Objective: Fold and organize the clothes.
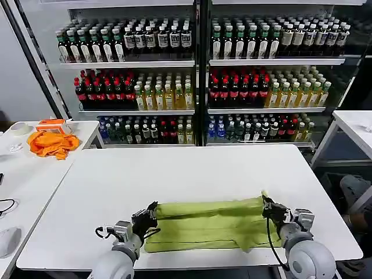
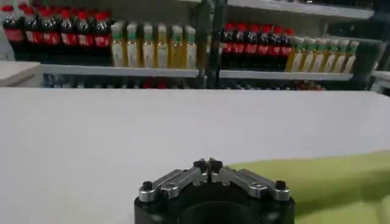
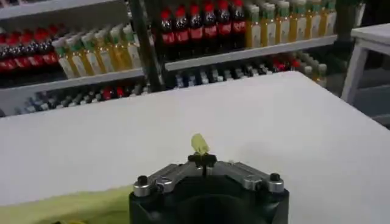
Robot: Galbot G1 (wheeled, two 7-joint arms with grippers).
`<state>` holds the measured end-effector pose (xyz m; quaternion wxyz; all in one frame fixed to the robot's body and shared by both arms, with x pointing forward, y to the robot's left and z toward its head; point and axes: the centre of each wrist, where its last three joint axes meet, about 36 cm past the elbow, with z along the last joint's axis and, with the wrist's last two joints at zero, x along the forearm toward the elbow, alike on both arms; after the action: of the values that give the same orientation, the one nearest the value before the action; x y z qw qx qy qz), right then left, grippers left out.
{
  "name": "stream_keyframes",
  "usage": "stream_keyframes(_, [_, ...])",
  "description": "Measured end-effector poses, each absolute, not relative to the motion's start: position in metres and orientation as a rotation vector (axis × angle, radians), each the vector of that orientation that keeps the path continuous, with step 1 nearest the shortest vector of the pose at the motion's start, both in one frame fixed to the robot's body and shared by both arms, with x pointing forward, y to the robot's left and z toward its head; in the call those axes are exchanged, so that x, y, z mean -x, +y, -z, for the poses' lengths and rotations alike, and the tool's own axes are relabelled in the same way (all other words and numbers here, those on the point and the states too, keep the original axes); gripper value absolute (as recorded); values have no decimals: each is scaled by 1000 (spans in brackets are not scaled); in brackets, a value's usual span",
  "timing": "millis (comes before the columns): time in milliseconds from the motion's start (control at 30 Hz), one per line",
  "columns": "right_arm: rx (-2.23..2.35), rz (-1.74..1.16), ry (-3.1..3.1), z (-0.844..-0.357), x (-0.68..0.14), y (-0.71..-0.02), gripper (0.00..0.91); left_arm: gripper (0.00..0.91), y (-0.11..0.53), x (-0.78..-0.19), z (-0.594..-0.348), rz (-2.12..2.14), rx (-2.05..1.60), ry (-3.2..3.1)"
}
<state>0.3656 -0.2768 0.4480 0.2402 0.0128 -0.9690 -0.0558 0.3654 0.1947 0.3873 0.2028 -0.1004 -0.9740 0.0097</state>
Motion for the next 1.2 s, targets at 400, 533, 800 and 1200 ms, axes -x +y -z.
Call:
stream_keyframes(400, [-36, 104, -2656, -448, -349, -276, 907, 907, 190, -357, -381, 54, 232, -2749])
stream_keyframes(533, [-34, 95, -2655, -448, -339, -275, 907, 907, 186, -351, -383, 44, 211, -2770])
stream_keyframes(800, [-28, 85, -2646, -450, -324, -276, 907, 907, 167, -331, -370, 2, 164, -2783])
stream_keyframes(1200, [-41, 87, -2638, -452, -315, -274, 907, 887, 148, -310, -355, -67, 74, -2785])
